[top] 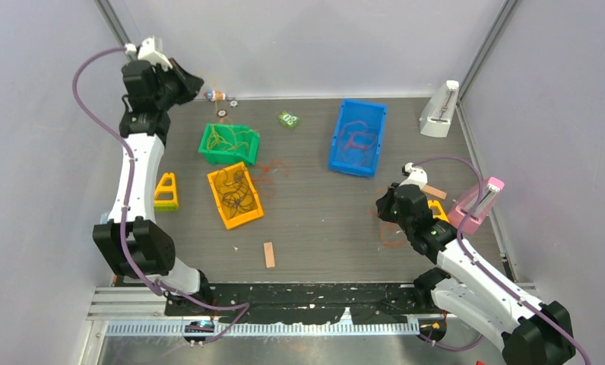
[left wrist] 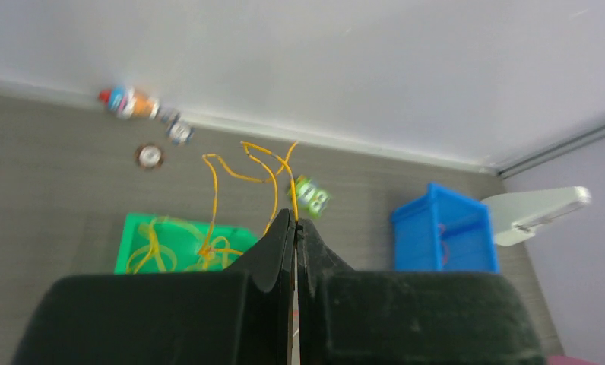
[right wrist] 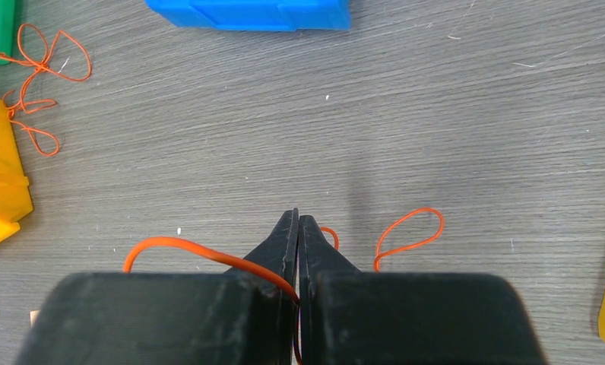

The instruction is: Untangle the cables

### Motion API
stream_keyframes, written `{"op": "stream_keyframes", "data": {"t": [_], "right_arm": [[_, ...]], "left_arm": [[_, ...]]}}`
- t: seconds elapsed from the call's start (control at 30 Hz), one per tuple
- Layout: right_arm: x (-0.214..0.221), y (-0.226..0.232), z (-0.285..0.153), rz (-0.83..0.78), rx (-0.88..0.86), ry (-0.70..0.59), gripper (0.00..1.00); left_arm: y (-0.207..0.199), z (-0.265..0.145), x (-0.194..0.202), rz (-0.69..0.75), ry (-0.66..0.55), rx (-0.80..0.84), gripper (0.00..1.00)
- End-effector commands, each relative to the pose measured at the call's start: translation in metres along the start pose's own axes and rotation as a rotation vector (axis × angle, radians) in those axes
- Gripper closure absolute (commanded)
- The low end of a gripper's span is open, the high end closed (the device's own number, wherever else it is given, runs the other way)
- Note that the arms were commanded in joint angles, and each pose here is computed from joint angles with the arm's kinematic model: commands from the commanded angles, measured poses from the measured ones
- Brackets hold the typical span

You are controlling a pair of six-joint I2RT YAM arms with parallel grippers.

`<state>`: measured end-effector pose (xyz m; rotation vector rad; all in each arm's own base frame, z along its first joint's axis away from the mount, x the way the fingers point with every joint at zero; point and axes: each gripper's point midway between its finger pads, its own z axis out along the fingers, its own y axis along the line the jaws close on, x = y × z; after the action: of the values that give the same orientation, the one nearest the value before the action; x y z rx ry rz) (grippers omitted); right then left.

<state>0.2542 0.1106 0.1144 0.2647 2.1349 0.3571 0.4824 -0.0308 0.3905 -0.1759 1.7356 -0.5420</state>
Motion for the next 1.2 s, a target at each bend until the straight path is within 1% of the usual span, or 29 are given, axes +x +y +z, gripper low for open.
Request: {"op": "stream_keyframes", "data": {"t": [0.0, 0.03, 0.17, 0.37, 0.57, 0.67, 0.73, 0.87, 0.93, 0.97, 1.0, 1.1, 1.17], "right_arm": [[-0.025, 0.016, -0.003, 0.027, -0.047, -0.063, 0.95], [-0.025, 0.017, -0.003, 0.027, -0.05, -0.061, 0.95], [-0.027, 0.021, -0.005, 0.032, -0.064, -0.061, 0.95], [-0.03, 0.022, -0.008, 0.039, -0.071, -0.069, 0.95], [-0.028, 0.018, -0.01, 0.037, -0.06, -0.072, 0.95], [-0.03, 0.018, -0.012, 0.04, -0.062, -0.077, 0.95], [-0.032, 0.018, -0.013, 0.04, -0.06, -0.081, 0.95], [-0.031, 0.017, -0.015, 0.04, -0.062, -0.084, 0.95], [-0.028, 0.015, -0.013, 0.036, -0.047, -0.071, 0.94], [-0.026, 0.013, -0.012, 0.031, -0.033, -0.059, 0.95], [-0.024, 0.01, -0.011, 0.019, -0.021, -0.05, 0.95], [-0.02, 0.013, -0.005, -0.014, -0.018, -0.008, 0.95], [-0.023, 0.027, -0.002, -0.039, -0.064, 0.019, 0.95]], "left_arm": [[0.04, -0.007, 0.011, 0.043, -0.107, -0.159, 1.0], [0.048, -0.005, 0.017, 0.047, -0.117, -0.179, 1.0], [0.074, 0.012, 0.046, 0.055, -0.092, -0.219, 1.0], [0.105, 0.037, 0.098, 0.024, 0.041, -0.262, 1.0], [0.118, 0.045, 0.157, -0.065, 0.254, -0.273, 1.0], [0.129, 0.041, 0.189, -0.12, 0.372, -0.32, 1.0], [0.132, 0.042, 0.211, -0.146, 0.49, -0.323, 1.0], [0.143, 0.053, 0.246, -0.19, 0.656, -0.325, 1.0], [0.146, 0.057, 0.254, -0.209, 0.686, -0.328, 1.0], [0.147, 0.058, 0.257, -0.213, 0.692, -0.325, 0.99], [0.146, 0.058, 0.257, -0.212, 0.688, -0.316, 0.94], [0.138, 0.056, 0.239, -0.168, 0.626, -0.299, 0.77], [0.128, 0.053, 0.222, -0.123, 0.584, -0.293, 0.63]]}}
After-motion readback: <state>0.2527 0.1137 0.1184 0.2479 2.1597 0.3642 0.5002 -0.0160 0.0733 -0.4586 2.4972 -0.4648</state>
